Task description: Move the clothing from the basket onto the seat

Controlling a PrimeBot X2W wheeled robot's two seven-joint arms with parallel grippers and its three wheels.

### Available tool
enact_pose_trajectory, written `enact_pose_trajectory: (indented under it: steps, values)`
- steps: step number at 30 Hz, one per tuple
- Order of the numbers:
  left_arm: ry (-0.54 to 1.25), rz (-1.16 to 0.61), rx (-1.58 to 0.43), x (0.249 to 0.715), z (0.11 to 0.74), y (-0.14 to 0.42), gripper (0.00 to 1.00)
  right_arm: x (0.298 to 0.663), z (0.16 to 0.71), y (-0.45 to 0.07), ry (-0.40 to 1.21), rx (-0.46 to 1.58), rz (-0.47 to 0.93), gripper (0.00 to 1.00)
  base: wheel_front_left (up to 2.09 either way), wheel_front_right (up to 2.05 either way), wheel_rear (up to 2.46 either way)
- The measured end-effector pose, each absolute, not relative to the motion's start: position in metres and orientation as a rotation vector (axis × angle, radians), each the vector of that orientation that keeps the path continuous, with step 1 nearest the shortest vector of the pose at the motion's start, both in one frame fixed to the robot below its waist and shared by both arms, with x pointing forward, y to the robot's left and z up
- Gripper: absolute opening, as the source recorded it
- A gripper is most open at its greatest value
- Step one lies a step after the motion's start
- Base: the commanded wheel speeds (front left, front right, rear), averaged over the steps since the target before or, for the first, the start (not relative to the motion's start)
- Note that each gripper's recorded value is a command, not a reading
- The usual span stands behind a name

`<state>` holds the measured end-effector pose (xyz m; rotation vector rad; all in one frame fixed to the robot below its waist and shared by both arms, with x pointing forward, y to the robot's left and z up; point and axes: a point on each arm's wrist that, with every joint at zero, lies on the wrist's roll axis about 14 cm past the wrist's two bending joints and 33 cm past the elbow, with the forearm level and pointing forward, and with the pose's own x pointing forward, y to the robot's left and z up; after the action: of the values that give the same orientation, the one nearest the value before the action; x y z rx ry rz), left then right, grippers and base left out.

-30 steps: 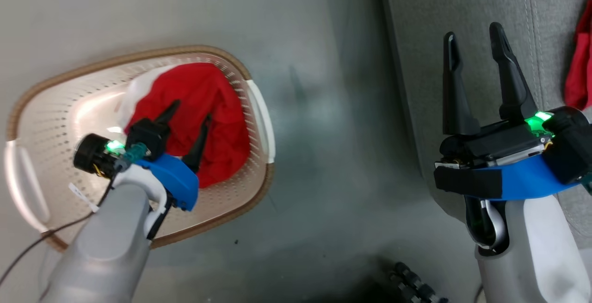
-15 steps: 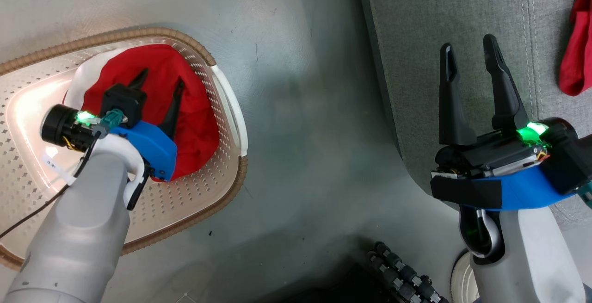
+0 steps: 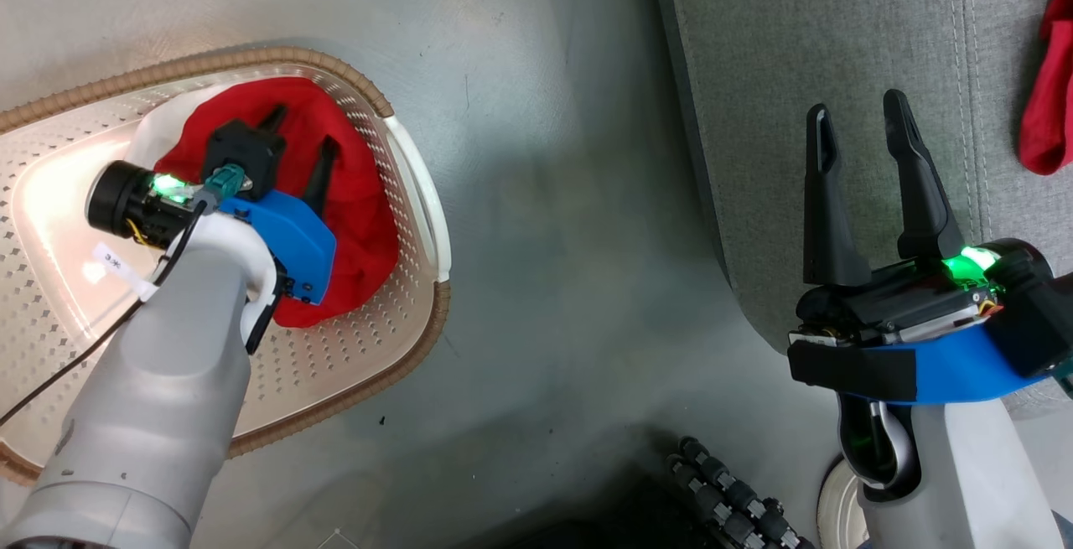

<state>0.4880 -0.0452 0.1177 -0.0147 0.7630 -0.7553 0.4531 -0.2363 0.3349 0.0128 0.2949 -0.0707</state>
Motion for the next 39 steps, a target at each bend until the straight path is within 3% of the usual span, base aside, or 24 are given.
enact_pose_trajectory:
  steps: [1,25,39]
  values:
    - [0.763,-0.756,-0.014,0.489,0.118,-0.046,0.00,0.453,0.335,-0.236,0.295,0.013,-0.070,1.00,0.00,0.00,0.00]
    - [0.751,-0.729,-0.023,0.502,0.128,-0.038,0.00,0.469,0.345,-0.225,0.248,0.025,-0.027,1.00,0.00,0.00,0.00]
    - [0.589,-0.726,-0.057,0.491,0.237,-0.041,0.00,0.473,0.394,-0.207,0.184,0.003,0.026,1.00,0.00,0.00,0.00]
